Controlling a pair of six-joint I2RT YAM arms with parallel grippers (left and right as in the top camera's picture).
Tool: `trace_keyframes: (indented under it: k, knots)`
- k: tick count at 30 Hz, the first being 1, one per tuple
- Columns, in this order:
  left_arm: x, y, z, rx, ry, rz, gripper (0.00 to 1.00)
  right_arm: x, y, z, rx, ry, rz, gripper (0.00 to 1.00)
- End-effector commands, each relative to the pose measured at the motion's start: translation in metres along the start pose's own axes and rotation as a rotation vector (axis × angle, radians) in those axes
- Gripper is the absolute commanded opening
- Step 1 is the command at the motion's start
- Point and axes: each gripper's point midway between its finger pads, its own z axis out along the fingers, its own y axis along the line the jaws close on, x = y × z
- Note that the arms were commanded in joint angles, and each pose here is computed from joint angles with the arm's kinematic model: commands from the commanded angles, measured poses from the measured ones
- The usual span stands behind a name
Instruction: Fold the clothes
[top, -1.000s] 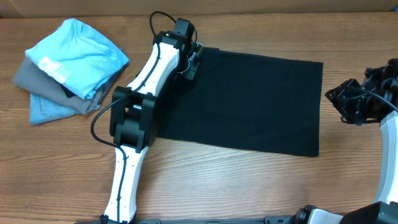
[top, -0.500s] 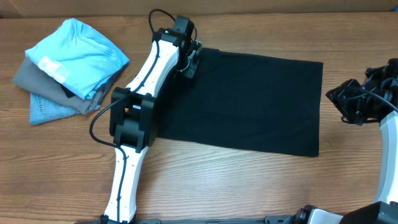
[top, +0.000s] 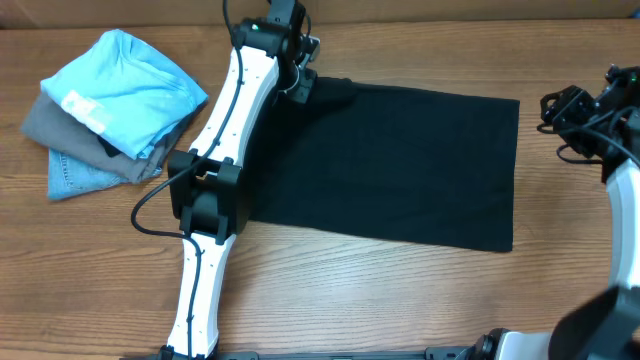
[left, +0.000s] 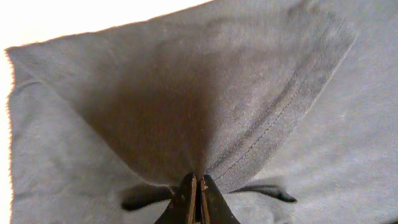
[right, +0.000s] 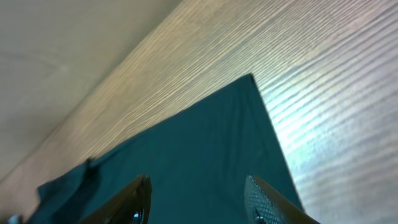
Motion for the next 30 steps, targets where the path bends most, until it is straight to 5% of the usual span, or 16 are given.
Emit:
trace_keyframes:
  k: [1, 18, 30]
  knots:
    - [-0.015, -0.001, -0.027, 0.006, -0.064, -0.022, 0.04, -0.003, -0.015, 0.031, 0.026, 0.01, 0.008, 0.52]
    - [0.0, 0.007, -0.072, -0.067, -0.025, -0.026, 0.04, -0.003, -0.057, 0.142, 0.007, -0.022, 0.056, 0.56]
    - [-0.004, 0.006, -0.072, -0.064, -0.042, -0.025, 0.04, 0.009, -0.045, 0.119, -0.004, 0.049, 0.038, 0.57]
